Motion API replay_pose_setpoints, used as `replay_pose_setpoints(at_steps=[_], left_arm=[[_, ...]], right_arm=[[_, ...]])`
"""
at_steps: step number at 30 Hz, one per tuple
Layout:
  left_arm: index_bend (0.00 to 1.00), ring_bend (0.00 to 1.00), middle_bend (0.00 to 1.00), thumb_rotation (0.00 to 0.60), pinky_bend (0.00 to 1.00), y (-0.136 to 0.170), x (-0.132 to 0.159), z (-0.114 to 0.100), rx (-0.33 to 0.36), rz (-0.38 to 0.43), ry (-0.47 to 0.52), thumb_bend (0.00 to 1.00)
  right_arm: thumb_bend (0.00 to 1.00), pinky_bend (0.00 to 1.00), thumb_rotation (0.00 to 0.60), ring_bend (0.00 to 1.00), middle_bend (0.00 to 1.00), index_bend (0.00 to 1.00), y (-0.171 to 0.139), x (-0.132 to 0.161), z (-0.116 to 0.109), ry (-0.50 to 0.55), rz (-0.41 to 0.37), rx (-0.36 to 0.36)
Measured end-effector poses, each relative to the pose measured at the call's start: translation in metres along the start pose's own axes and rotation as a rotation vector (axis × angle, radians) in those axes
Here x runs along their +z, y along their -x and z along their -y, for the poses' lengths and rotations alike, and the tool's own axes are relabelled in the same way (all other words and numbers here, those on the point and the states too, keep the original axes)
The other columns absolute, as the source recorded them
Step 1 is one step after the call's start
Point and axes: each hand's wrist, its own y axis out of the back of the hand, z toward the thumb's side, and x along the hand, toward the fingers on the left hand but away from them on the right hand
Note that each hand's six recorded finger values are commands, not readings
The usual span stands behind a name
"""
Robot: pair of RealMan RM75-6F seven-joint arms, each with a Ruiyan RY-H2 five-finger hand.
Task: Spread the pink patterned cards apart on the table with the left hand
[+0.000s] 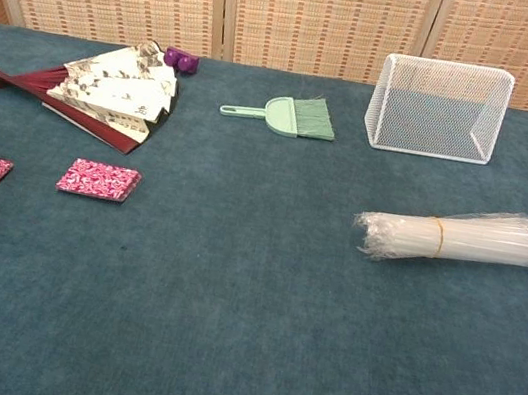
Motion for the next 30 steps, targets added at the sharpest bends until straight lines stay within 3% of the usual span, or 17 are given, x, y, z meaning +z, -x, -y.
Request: replay_pose_setpoints(at_steps=[10, 16, 21, 30], left_arm=[[0.15, 1.0, 1.0, 0.6, 1.0, 0.006, 0.007, -0.002, -0.013, 0.019, 0.014, 0.33], [0.21, 1.0, 1.0, 0.6, 1.0, 0.021, 0.023, -0.018, 0.005, 0.075, 0.053, 0.32], [0.24, 1.0, 1.0, 0.6, 1.0, 0.033, 0.055, -0.038, 0.044, 0.172, 0.075, 0.32], [0.23, 1.0, 1.0, 0.6, 1.0, 0.034, 0.111, -0.043, 0.055, 0.246, 0.086, 0.32]], right_arm=[[0.32, 0.09, 0.6, 0.0, 0.0, 0.0, 0.0, 0.0, -0.001, 0.004, 0.001, -0.002], [0.32, 0.09, 0.6, 0.0, 0.0, 0.0, 0.0, 0.0, -0.001, 0.005, -0.001, -0.002], [0.32, 0.09, 0.6, 0.0, 0.0, 0.0, 0.0, 0.0, 0.0, 0.002, -0.002, 0.003], [0.32, 0.09, 0.6, 0.0, 0.0, 0.0, -0.001, -0.001, -0.002, 0.005, -0.002, 0.002]])
